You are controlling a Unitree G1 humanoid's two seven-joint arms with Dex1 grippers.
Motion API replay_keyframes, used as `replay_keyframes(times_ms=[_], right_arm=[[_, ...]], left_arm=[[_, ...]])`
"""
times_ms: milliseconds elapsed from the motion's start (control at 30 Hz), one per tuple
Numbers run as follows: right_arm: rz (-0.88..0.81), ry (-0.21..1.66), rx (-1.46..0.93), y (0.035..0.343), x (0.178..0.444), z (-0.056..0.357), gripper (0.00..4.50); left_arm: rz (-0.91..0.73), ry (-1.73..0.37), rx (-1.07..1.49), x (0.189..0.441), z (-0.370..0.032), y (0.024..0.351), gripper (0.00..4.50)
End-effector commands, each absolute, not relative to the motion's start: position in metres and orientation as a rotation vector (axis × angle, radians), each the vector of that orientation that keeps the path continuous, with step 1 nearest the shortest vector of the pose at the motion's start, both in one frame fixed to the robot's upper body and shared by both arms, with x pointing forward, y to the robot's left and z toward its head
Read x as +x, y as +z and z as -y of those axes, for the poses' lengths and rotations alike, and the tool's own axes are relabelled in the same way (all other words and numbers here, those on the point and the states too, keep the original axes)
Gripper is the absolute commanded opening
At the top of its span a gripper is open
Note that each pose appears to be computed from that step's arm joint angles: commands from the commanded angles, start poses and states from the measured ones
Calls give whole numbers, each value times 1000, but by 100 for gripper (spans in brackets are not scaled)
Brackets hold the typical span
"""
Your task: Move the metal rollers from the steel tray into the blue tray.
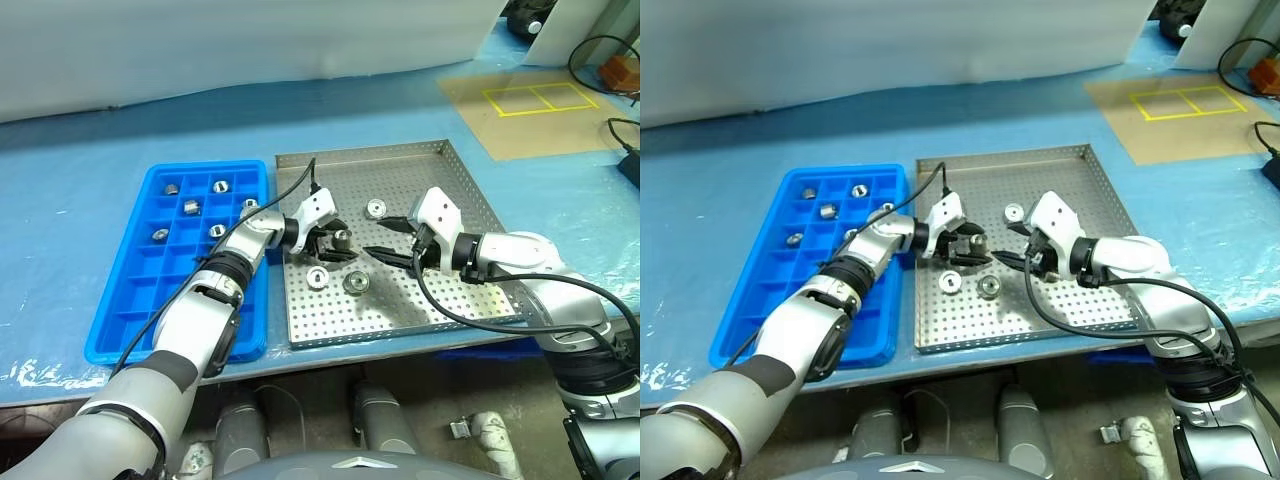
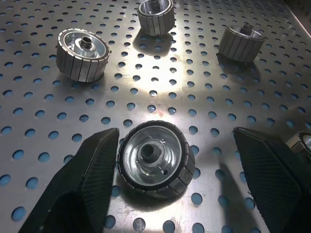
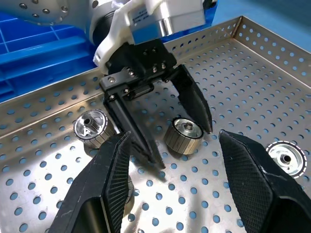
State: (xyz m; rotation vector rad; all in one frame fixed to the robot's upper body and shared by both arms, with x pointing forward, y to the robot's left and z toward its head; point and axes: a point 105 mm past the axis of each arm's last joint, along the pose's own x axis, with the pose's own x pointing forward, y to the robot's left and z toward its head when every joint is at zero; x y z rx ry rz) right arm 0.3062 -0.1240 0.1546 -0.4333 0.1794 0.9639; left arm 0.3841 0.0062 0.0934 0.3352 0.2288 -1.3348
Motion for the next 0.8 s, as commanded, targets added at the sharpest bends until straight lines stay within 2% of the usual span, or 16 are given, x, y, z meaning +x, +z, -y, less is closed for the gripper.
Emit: replay_keyframes(times_ms=[33,167,267,367,433,533,633,800], right_arm=[[-113,944,-468,167,304,122,296],[-108,926,-469,167,306,123,296],[-108,917,-468,166,306,124,296],[-110,916,-468,164,305,124,296],[-110,916,-468,164,306,124,296],[-109,918,-468,164,306,123,296],[-107,920,-467,164,308,122,296],[-97,932,-465,165,309,119,296]], left_arm=[[-242,-1326,358,386,-2,93,398],[-259,-1282,390,390,-5,89,398],[-251,-1272,383,392,-6,90,333],[-243,-1235,391,396,-6,91,234],[-225,-1249,371,395,-5,96,234],[-198,-1315,346,389,-4,101,191],[-191,-1293,352,392,-5,103,188],[-17,-1323,275,393,1,143,188]])
